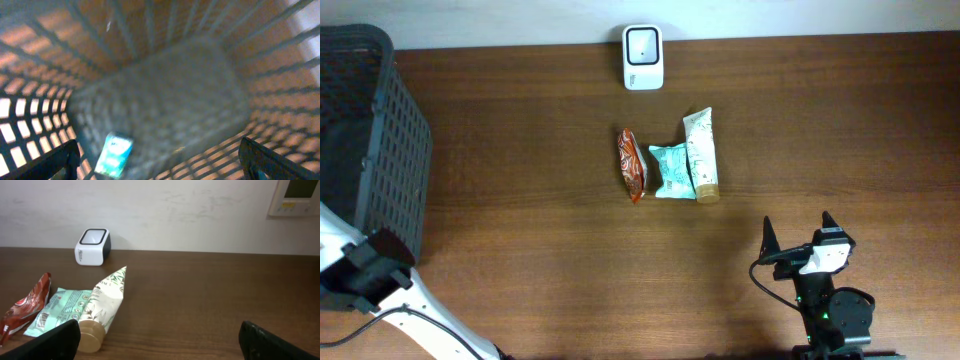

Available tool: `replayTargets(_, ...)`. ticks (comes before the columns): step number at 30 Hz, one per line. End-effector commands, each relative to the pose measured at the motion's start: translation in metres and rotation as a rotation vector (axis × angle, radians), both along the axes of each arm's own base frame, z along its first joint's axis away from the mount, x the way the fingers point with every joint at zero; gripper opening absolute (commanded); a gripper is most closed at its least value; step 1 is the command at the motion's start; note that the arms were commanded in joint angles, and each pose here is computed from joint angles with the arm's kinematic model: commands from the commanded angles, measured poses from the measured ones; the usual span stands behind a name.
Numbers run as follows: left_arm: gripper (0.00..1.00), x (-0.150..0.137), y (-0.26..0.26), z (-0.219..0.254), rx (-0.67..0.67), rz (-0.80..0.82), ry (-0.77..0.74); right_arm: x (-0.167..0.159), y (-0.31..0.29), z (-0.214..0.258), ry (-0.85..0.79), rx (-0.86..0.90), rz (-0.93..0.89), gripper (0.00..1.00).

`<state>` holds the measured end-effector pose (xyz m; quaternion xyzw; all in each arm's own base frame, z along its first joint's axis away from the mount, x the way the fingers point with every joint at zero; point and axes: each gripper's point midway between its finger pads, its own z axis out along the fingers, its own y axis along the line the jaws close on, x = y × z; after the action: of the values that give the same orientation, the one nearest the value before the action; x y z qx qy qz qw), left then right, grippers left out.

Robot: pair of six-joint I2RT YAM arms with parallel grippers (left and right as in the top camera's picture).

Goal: Scan the item barcode
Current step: 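Reach into the basket toward the white Kleenex packet with the left gripper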

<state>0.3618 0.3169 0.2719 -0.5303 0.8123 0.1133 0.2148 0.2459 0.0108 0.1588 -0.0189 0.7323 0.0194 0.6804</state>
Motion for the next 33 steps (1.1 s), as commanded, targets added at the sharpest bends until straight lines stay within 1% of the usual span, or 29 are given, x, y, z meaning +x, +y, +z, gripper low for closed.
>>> replayTargets(1,0.99,-0.019,-0.013,-0.052,-0.133,-0.034,0.18,0.0,-0.002,-0.003,0.004,0.003,-0.009,0.99)
replayTargets(4,0.99,-0.037,-0.026,-0.095,-0.244,-0.015,0.311,0.0,-0.002,-0.003,0.004,0.003,-0.009,0.99)
replayTargets(7,0.99,-0.057,-0.039,-0.132,-0.335,0.044,0.424,0.0,-0.002,-0.003,0.004,0.003,-0.009,0.99)
replayTargets(9,0.99,-0.069,-0.037,-0.143,-0.323,0.085,0.484,0.0,-0.002,-0.003,0.004,0.003,-0.009,0.99)
replayTargets(12,0.99,-0.085,-0.022,-0.153,-0.234,0.133,0.571,0.0,-0.002,-0.003,0.004,0.003,-0.009,0.99)
replayTargets(17,0.99,-0.097,-0.023,-0.173,-0.262,0.148,0.613,0.0,-0.002,-0.003,0.004,0.003,-0.009,0.99)
replayTargets(21,1.0,-0.102,-0.031,-0.203,-0.294,0.141,0.637,0.0,-0.002,-0.003,0.004,0.003,-0.009,0.99)
replayTargets(24,0.95,-0.11,-0.038,-0.222,-0.316,0.13,0.665,0.0,-0.002,-0.003,0.004,0.003,-0.009,0.99)
replayTargets(25,0.93,-0.113,-0.04,-0.229,-0.322,0.125,0.674,0.0,-0.002,-0.003,0.004,0.003,-0.01,0.99)
replayTargets(27,0.84,-0.116,-0.043,-0.239,-0.328,0.121,0.683,0.0,-0.002,-0.003,0.004,0.003,-0.01,0.99)
replayTargets(30,0.61,-0.121,-0.046,-0.252,-0.332,0.117,0.691,0.0,-0.002,-0.003,0.004,0.003,-0.009,0.99)
replayTargets(32,0.52,-0.121,-0.045,-0.253,-0.325,0.118,0.692,0.0,-0.002,-0.003,0.004,0.003,-0.009,0.99)
replayTargets(33,0.39,-0.12,-0.044,-0.252,-0.32,0.118,0.687,0.0,-0.002,-0.003,0.004,0.003,-0.009,0.99)
